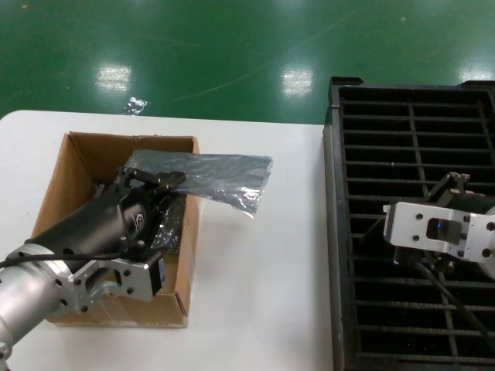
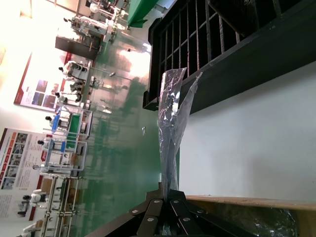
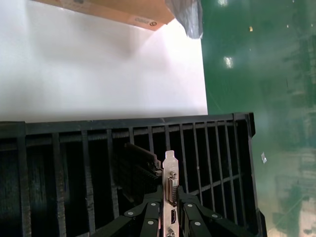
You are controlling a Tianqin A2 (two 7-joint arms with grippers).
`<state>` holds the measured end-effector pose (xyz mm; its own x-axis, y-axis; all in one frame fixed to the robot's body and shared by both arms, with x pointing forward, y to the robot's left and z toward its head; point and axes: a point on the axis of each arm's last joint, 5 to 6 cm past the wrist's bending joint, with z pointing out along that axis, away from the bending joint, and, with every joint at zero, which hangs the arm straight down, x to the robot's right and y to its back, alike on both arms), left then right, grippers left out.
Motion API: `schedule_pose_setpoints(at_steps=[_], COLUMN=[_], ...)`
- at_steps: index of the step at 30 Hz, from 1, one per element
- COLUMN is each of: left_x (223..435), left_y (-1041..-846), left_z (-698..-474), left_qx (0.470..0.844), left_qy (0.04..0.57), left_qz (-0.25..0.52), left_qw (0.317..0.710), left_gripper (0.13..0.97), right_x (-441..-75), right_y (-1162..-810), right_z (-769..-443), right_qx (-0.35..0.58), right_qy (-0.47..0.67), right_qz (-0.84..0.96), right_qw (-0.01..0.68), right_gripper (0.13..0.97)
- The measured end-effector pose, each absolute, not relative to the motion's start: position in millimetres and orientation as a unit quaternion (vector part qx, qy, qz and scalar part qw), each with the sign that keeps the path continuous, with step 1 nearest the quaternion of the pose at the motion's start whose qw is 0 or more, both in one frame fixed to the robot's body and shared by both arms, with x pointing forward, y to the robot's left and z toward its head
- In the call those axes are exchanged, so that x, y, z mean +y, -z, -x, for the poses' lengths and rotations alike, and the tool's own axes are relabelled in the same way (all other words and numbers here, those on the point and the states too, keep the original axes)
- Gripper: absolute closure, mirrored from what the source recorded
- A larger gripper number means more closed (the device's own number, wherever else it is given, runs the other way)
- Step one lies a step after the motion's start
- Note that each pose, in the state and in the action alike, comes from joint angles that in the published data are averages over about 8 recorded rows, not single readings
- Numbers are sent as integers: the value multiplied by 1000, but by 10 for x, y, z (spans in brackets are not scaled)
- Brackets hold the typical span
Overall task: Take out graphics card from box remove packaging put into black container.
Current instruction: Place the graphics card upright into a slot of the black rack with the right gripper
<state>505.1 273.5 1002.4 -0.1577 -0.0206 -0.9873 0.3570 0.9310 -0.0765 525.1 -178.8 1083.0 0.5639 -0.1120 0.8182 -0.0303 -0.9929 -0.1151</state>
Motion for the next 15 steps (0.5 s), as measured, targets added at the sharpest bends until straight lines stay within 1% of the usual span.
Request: schedule_pose_setpoints(at_steps=[15], left_x=[2735], left_y=[-10024], left_z=[-5051], left_qx=[746], left_qy=[148], left_qz=[-113], left_qw=[639], left_gripper=[958], right_x=[-1853], right_y=[-10894], right_z=[-5260], right_qx=[58], right_qy=[473], right_qz=[879], right_qw=[24], right_gripper=[917])
